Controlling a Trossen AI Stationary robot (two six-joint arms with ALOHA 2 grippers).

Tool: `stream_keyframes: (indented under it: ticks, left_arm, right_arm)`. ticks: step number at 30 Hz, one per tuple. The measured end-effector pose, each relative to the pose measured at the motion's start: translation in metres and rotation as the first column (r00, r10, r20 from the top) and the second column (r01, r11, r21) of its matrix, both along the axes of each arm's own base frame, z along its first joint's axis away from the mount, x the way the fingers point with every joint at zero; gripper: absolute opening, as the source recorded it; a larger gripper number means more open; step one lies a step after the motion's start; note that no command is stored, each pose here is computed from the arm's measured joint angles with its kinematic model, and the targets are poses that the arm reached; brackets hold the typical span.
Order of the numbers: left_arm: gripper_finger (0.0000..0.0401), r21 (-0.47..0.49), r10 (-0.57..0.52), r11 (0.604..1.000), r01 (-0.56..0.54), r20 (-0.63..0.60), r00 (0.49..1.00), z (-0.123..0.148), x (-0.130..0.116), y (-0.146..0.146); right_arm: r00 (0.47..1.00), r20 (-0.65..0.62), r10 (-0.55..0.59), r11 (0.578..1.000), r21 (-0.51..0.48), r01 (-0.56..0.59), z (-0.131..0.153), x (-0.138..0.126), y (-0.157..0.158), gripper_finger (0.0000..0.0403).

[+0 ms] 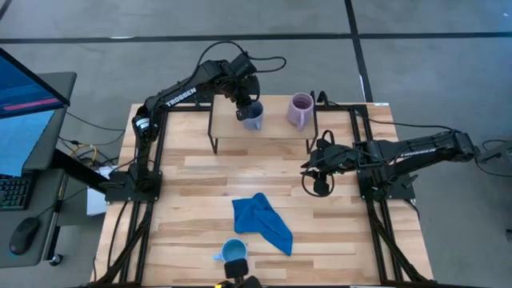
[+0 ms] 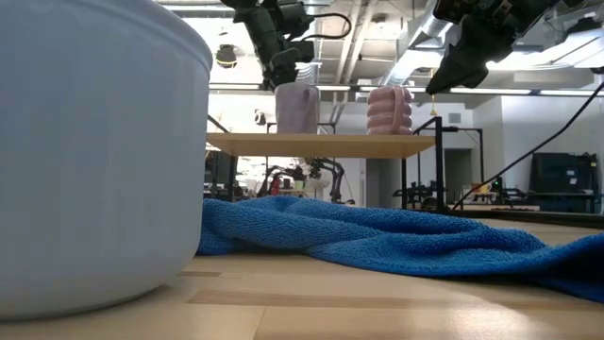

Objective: Stack small to large cups/mugs on shelf
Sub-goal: Put the blue mug on the shelf

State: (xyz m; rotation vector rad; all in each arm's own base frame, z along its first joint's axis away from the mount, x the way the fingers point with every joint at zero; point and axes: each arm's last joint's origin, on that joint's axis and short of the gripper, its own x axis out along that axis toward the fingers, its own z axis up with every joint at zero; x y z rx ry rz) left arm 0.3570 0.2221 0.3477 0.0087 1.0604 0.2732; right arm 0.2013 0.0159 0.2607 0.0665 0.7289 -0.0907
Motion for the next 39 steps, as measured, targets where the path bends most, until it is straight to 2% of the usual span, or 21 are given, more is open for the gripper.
stream_keyframes:
  ticks: [14,20,39]
  left_arm:
    - [0.0036,0.037,-0.051,0.998,0.048,0.094,0.994,0.001,0.012,0.003]
    - [0.0036,0.068,-0.109,0.992,0.104,0.079,0.991,0.001,0.014,-0.001]
    - [0.0057,0.095,-0.089,0.992,0.080,0.104,0.990,0.005,0.016,0.000]
  right_arm:
    - [1.000,-0.001,-0.001,1.000,0.000,0.001,0.000,0.000,0.000,0.0128]
    - [1.000,-0.005,0.000,1.000,-0.001,0.000,0.000,0.000,0.000,0.0128]
    - [1.000,-0.005,-0.001,1.000,0.000,0.001,0.000,0.000,0.000,0.0128]
